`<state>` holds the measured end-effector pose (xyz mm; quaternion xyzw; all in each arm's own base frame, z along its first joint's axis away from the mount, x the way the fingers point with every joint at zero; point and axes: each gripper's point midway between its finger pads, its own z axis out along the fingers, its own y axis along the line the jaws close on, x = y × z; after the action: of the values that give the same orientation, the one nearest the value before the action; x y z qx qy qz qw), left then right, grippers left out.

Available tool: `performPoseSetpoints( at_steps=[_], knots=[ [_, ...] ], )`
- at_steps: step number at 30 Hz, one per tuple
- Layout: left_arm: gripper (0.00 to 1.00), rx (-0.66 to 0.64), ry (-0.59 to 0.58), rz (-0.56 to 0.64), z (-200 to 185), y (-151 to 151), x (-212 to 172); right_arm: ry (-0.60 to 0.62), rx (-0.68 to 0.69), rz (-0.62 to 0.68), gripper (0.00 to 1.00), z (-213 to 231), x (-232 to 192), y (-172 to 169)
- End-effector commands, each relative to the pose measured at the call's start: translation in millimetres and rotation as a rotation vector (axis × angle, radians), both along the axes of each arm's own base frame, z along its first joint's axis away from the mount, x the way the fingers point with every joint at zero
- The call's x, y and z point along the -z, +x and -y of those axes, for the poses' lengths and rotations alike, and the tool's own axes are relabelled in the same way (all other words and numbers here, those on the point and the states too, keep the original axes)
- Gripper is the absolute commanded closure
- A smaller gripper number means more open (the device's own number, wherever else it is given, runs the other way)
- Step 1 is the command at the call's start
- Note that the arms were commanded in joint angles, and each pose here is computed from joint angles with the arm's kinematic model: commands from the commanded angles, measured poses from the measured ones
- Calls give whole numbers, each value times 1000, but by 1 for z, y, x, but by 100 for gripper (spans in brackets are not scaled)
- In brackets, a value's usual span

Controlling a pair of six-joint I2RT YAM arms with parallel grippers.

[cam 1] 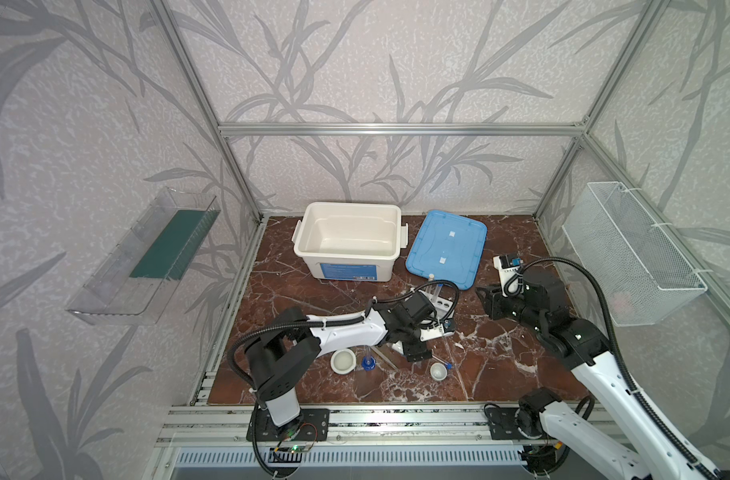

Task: Organize the chemistry lab equipment
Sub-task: 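Move the left gripper down over the loose blue-capped tube while the right arm withdraws, then align the left gripper along the blue-capped tube and close on it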

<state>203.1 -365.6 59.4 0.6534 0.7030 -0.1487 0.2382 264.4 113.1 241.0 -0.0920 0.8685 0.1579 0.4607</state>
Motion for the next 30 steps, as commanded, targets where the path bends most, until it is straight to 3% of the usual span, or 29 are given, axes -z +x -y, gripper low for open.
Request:
performPoseSetpoints(
  at_steps=[1,30],
  knots=[
    [14,35,12,6,4,-1,-1,19,-6,13,57,-2,-1,2],
    [23,37,133,7,1,-2,40,34,-4,29,76,-2,-4,5]
  ],
)
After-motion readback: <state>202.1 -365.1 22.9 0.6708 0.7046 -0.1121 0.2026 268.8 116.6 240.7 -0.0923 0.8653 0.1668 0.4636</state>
